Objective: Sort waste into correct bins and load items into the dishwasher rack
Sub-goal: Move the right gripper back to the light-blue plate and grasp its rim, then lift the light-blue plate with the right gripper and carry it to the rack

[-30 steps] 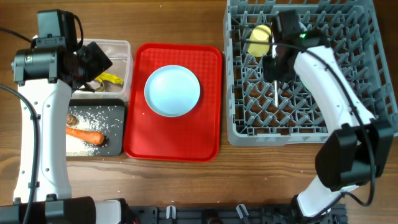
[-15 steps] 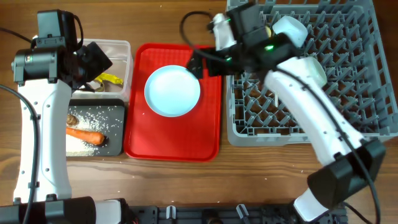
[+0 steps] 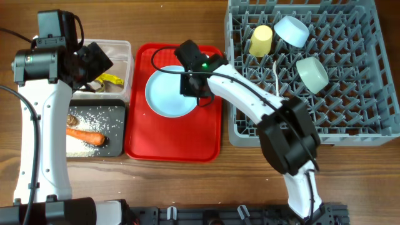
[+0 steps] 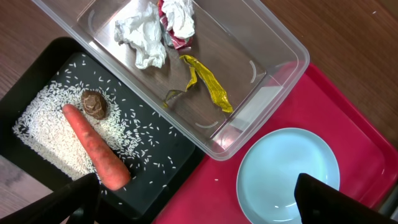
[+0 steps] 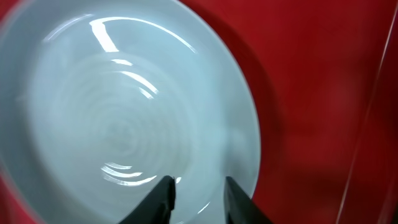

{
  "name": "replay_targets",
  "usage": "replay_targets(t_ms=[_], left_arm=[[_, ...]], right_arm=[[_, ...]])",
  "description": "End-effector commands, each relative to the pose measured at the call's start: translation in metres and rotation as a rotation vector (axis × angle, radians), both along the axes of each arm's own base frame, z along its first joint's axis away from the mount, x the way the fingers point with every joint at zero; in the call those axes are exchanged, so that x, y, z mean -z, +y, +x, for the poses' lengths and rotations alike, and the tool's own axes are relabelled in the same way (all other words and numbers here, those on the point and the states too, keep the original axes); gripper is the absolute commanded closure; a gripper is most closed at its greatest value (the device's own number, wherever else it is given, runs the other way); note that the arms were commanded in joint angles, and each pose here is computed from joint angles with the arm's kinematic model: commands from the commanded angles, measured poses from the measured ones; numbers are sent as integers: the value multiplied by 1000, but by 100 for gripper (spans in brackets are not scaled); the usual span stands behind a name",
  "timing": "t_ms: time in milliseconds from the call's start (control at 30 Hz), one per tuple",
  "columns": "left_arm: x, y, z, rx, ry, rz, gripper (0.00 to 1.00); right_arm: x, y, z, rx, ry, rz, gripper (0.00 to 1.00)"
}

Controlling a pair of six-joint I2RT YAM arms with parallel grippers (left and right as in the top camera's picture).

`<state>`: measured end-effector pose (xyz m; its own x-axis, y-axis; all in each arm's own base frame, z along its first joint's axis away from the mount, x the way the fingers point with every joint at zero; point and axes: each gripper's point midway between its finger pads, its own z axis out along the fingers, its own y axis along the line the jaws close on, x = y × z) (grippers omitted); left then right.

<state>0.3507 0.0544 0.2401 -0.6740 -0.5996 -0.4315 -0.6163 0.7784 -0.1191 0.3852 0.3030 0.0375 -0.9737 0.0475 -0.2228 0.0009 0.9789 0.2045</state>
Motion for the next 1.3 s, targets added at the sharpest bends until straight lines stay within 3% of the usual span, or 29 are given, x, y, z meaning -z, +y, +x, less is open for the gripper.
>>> replay_targets(t_ms=[0, 267, 567, 633, 967, 1067, 1267], left_arm=[[-8, 3, 0, -24, -24, 6, 0], [-8, 3, 0, -24, -24, 6, 0], [-8, 3, 0, -24, -24, 6, 0], [-8, 3, 0, -24, -24, 6, 0], [-8, 3, 0, -24, -24, 6, 0], [-8, 3, 0, -24, -24, 6, 0], [-8, 3, 0, -24, -24, 6, 0]], right_arm=[[35, -14, -1, 43, 26, -92, 75], [35, -13, 0, 34, 19, -89, 74], [-29, -1, 21, -58, -104, -39, 75], [-35, -6, 23, -44, -108, -36, 79], [-26, -35, 18, 15, -34, -81, 79], [-13, -37, 13, 44, -12, -75, 72], [4, -27, 4, 21, 6, -34, 70]])
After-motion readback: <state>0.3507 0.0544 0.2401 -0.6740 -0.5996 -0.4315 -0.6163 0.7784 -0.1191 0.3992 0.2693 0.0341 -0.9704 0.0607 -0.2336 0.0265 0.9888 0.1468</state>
